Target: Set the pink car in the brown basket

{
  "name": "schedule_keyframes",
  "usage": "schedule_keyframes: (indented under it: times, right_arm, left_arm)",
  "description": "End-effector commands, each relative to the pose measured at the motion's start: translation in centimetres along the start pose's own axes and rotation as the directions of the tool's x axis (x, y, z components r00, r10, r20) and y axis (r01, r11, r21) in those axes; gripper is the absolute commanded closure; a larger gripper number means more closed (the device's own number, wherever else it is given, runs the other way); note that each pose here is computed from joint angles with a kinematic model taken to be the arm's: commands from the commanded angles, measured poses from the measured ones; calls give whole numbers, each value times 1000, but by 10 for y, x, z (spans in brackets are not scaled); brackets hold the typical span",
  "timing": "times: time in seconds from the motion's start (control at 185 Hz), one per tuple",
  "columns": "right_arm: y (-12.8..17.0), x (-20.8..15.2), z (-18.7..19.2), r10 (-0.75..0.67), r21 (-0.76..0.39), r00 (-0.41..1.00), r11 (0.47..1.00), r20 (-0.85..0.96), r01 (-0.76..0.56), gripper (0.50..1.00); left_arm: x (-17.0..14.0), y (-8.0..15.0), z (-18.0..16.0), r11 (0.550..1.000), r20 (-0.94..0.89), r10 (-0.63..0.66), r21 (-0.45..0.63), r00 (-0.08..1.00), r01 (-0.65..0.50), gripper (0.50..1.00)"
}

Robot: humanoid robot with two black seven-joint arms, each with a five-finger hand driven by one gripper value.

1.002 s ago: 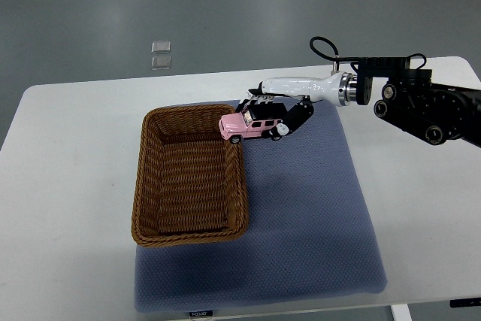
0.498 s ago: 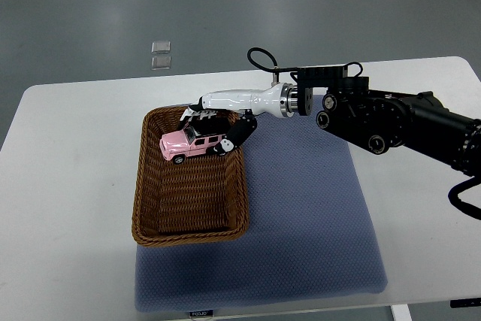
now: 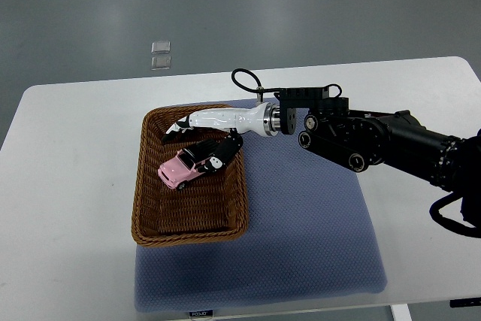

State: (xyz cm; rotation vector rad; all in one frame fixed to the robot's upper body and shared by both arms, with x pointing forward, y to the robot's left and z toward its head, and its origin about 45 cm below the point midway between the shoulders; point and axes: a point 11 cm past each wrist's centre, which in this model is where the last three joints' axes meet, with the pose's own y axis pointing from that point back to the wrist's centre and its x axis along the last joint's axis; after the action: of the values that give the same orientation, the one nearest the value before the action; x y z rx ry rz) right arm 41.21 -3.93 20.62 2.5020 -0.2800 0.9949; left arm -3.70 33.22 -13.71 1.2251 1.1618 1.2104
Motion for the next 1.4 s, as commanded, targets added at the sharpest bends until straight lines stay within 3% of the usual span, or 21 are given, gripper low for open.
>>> schedule_keyframes:
  times: [0.0, 0.168, 0.314, 0.466, 0.72, 1.045, 1.397]
  right_arm:
    - [0, -2, 1, -1, 1, 1000, 1000, 7, 1, 583]
    - [6, 8, 2, 35, 10, 995, 999, 88, -36, 583]
    - [37, 39, 25, 190, -42, 908, 981, 373, -188, 583]
    - [90, 71, 63, 373, -193, 691, 925, 619, -327, 583]
    - [151, 78, 101, 451, -287, 325, 848, 831, -445, 583]
    - [162, 43, 134, 434, -435, -98, 807, 895, -399, 583]
    - [163, 27, 143, 441, -460, -140, 801, 886, -383, 581]
  left_arm:
    - [0, 0, 0, 1000, 2, 0, 0, 1000, 0, 500]
    - [0, 0, 0, 1000, 0, 0, -1, 1000, 0, 500]
    - [0, 0, 0, 1000, 0, 0, -1, 1000, 0, 500]
    - [0, 0, 0, 1000, 0, 0, -1, 1000, 0, 500]
    - [0, 0, 0, 1000, 0, 0, -1, 1000, 0, 500]
    - [0, 0, 0, 1000, 0, 0, -1, 1000, 0, 500]
    - [0, 0, 0, 1000, 0, 0, -1, 1000, 0, 500]
